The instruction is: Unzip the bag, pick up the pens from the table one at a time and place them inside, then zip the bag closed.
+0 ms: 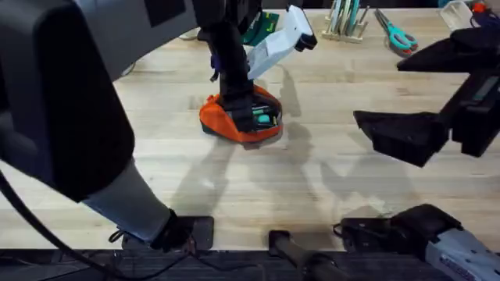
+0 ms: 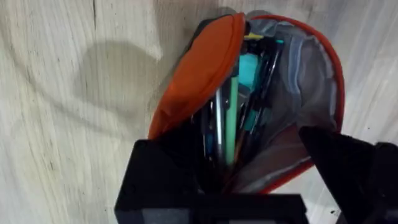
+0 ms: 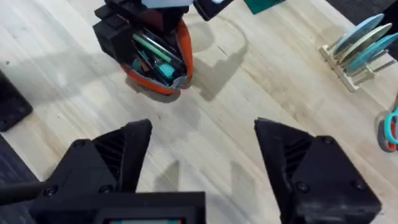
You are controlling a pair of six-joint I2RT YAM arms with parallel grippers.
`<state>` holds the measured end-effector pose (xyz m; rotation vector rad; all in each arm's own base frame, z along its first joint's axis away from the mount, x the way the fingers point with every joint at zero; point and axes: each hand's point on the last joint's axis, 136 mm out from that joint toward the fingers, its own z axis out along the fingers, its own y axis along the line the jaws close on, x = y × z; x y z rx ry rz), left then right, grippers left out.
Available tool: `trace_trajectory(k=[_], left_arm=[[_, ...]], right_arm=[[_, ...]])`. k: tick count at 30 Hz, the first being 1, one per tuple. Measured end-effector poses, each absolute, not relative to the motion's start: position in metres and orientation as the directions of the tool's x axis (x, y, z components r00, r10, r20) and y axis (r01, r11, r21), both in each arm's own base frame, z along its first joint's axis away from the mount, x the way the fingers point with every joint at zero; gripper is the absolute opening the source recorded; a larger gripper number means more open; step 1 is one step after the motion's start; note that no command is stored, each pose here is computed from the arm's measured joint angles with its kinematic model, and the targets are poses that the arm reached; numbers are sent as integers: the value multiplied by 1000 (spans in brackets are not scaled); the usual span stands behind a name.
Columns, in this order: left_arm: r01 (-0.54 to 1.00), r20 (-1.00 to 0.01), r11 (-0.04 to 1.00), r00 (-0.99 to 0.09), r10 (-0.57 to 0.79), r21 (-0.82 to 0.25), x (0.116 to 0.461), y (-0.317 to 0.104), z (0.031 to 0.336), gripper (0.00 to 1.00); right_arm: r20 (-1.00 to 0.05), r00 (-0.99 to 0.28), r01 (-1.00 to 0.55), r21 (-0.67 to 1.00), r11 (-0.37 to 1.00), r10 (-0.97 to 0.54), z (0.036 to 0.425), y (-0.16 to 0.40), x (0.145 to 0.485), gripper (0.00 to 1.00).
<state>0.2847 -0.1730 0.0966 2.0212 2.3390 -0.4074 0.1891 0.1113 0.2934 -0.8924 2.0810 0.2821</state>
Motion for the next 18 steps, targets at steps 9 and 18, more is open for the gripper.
trace_trajectory(k=[9, 18], left_arm=[[988, -254, 138, -151, 955, -70, 287, -167, 136, 994], [970, -323, 236, -205, 924, 58, 296, -135, 181, 993]], right_arm=[[-774, -396, -682, -113, 722, -494, 294, 111, 190, 997], [-757, -419, -685, -99, 721, -502, 288, 115, 199, 997]])
